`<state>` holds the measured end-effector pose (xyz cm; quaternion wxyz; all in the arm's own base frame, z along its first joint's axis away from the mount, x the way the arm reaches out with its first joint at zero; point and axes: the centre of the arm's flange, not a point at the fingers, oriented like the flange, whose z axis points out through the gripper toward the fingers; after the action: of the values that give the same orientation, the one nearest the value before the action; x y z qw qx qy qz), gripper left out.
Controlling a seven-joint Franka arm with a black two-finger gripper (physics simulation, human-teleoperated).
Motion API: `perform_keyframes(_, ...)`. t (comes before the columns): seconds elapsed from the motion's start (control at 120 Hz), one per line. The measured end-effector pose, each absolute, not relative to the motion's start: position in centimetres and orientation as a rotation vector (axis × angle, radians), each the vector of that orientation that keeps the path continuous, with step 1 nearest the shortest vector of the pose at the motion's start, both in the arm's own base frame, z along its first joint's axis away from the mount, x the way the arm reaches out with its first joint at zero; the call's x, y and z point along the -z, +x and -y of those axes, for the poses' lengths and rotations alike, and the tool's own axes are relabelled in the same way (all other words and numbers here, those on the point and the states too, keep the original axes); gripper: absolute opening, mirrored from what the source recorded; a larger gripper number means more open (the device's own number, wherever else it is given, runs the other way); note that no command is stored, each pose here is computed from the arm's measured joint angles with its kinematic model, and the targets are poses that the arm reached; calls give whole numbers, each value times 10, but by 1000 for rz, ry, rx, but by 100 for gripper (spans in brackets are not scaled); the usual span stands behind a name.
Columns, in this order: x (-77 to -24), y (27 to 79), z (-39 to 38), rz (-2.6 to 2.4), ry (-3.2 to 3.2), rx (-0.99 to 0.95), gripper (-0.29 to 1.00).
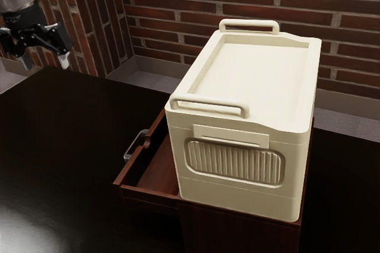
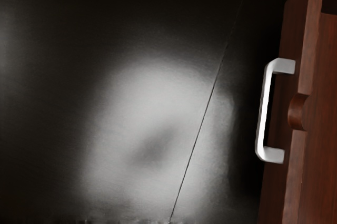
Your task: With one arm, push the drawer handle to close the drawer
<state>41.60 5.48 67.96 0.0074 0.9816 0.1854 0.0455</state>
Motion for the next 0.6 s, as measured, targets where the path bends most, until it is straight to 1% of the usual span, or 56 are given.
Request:
perform_keyframes(0.217,-678,405,-58,-1011,2949,-145,70)
perform_keyframes(0.283,-676,402,-52,-1095,2918,-110,70)
perform_keyframes(0.317,-673,401,-57,-1155,2893,-85,65)
perform_keyframes(0.425,-665,398,-49,-1245,2863,14,35)
perform_keyframes(0.467,-656,398,-46,-1254,2870,51,26)
perform_keyframes(0.525,-624,402,-60,-1255,2915,98,16)
perform_keyframes(0.6,-582,412,-71,-1164,3011,108,7)
